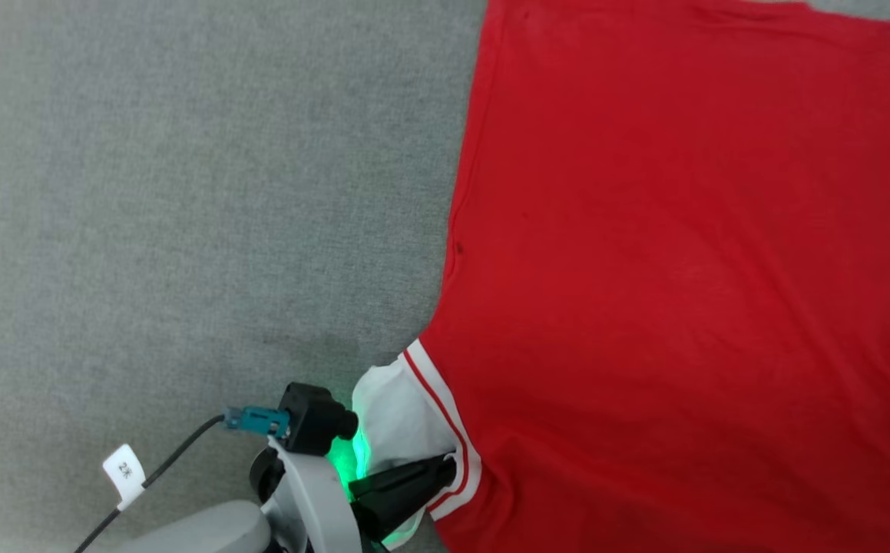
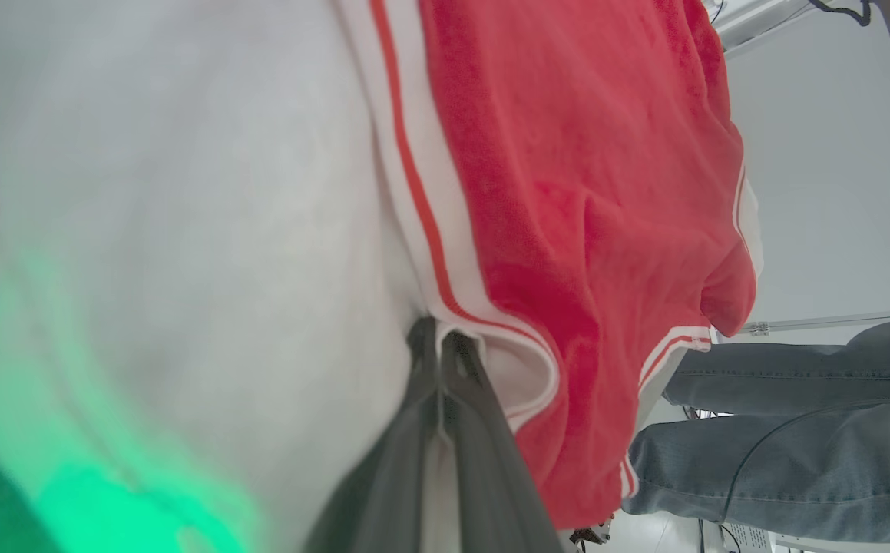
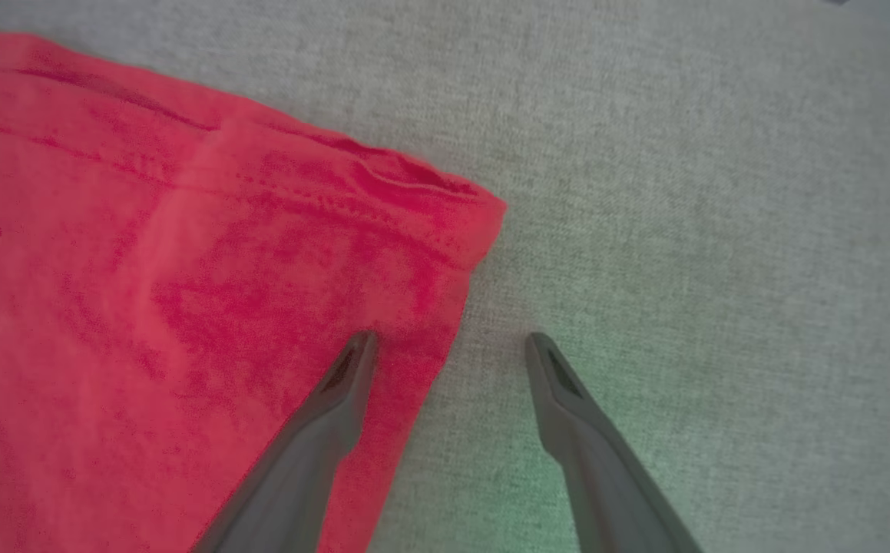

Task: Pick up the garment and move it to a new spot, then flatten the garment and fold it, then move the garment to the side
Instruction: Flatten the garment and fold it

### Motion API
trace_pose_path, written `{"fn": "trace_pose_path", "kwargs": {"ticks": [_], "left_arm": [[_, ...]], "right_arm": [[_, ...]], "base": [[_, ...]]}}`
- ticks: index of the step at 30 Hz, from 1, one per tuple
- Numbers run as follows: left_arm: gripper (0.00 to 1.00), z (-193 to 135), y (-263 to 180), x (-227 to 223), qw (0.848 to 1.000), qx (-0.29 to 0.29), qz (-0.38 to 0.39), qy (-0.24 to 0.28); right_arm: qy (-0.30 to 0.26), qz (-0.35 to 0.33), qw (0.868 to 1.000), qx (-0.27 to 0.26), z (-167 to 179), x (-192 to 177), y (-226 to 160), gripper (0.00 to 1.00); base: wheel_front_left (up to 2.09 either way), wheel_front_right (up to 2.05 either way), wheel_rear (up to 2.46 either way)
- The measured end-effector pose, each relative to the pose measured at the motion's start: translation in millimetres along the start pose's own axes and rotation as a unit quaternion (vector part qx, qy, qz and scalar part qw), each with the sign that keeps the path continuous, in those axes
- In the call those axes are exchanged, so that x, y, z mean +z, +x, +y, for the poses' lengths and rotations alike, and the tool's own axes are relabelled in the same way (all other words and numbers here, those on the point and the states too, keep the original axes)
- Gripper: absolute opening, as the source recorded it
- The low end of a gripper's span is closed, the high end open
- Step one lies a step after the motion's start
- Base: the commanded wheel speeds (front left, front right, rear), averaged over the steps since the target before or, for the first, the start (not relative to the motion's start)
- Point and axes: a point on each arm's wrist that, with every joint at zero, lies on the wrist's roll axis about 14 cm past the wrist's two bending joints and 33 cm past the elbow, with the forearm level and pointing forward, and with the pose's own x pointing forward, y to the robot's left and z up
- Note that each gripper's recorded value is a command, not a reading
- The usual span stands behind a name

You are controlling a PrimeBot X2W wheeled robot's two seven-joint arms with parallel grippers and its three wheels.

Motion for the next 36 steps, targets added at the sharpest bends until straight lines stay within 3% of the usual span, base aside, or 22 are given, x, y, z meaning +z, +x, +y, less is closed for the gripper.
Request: {"fn": "trace_pose_path", "kwargs": {"ticks": [5, 6, 8, 16, 24, 29, 36], "left_arm": [[0.0, 4, 4, -1, 1.0, 0.001, 0.003, -0.009], [0.0, 5, 5, -1, 1.0, 0.001, 0.003, -0.009], [0.0, 5, 5, 0, 1.0, 0.001, 0.001, -0.009], [0.0, 2, 3, 8, 1.0, 0.003, -0.03, -0.009], [0.0, -4, -15, 18, 0.997, 0.014, -0.076, -0.005], [0.0, -5, -29, 15, 0.996, 0.021, -0.082, 0.003], [0.0, -13, -29, 24, 0.996, 0.008, -0.089, 0.023]], "right_arm": [[-0.002, 0.019, 1.0, 0.01, 8, -4, 19, 1.0], [-0.002, 0.02, 1.0, 0.012, 9, -4, 20, 0.6], [0.0, 0.017, 1.0, 0.014, 9, -3, 22, 0.0], [-0.003, -0.025, 0.999, 0.037, 19, -2, 8, 0.0], [-0.029, -0.049, 0.996, 0.065, 10, -39, -47, 0.0], [-0.038, -0.013, 0.995, 0.094, 10, -99, -87, 0.0], [-0.016, 0.072, 0.987, 0.144, 29, -209, -132, 0.0]], "base": [[0.0, 0.0, 0.0], [0.0, 0.0, 0.0], [0.0, 0.0, 0.0], [0.0, 0.0, 0.0], [0.0, 0.0, 0.0], [0.0, 0.0, 0.0], [0.0, 0.0, 0.0]]}}
